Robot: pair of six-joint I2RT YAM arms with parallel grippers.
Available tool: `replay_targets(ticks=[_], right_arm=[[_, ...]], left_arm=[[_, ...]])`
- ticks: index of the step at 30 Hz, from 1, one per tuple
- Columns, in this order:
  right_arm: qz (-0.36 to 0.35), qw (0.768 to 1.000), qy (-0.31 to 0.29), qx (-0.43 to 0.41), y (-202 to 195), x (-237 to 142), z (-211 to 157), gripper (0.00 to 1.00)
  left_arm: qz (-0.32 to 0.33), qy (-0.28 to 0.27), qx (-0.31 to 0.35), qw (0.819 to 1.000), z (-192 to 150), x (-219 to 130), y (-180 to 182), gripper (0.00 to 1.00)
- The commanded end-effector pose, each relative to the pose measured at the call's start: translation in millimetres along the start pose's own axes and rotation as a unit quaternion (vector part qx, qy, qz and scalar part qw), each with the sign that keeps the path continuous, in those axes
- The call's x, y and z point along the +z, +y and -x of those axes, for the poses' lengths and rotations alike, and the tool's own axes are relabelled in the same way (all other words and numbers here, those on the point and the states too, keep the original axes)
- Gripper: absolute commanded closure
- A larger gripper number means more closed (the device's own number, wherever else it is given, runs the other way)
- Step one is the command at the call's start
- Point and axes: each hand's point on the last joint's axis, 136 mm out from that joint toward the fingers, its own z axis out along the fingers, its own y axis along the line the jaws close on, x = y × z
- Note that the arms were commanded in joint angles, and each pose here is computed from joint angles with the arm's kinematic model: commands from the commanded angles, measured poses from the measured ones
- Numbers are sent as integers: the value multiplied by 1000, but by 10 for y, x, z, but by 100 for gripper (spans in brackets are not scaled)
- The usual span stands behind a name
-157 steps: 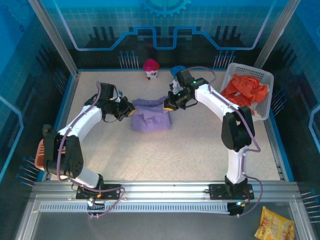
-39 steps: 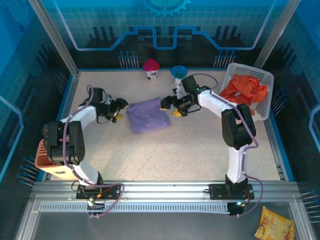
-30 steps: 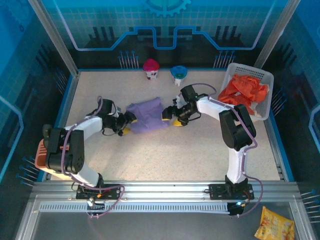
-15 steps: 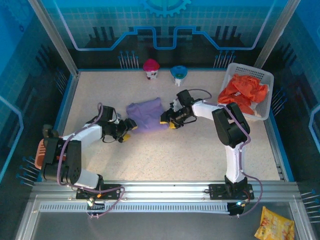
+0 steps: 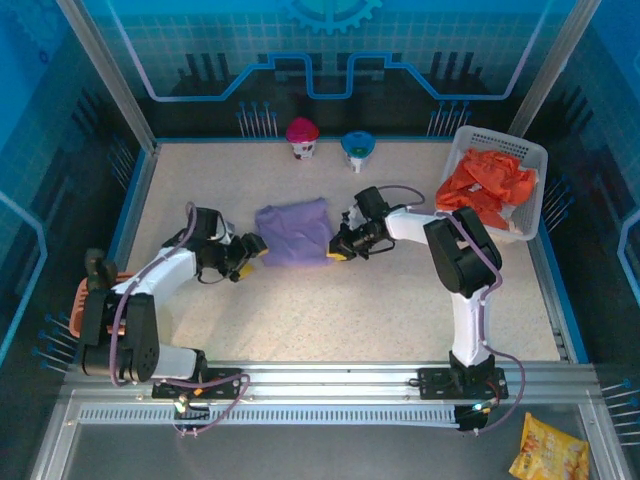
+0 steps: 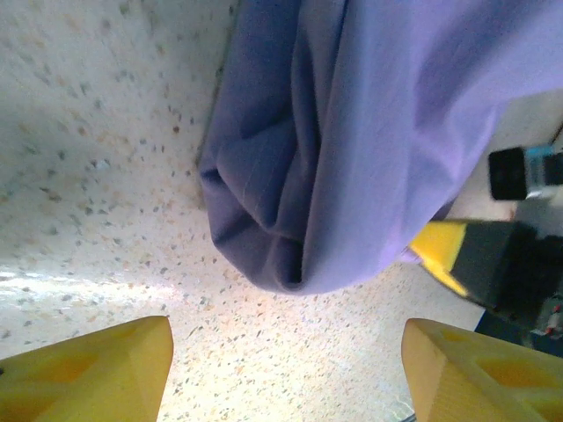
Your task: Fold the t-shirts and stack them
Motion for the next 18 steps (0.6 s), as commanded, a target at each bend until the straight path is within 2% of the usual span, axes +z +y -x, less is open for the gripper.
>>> replay_targets(ticks=[1, 4, 9, 13, 18], right_arm=[[-13, 1000, 6, -2, -28, -110, -222, 100], [-18, 1000, 11, -1, -98, -192, -418, 100], [-41, 999, 33, 3, -305, -353, -891, 100], [-57, 997, 45, 9, -511, -517, -1319, 100], [-88, 995, 42, -5, -705, -704, -1603, 98]], left_arm=[[-5, -13, 32, 999, 92, -214, -151, 31], [-14, -22, 51, 998, 137, -328, -310, 32], [-50, -14, 77, 996, 107, -376, -528, 39], [-51, 6, 129, 990, -36, -256, -586, 39], [-67, 46, 183, 980, -295, -35, -697, 41]])
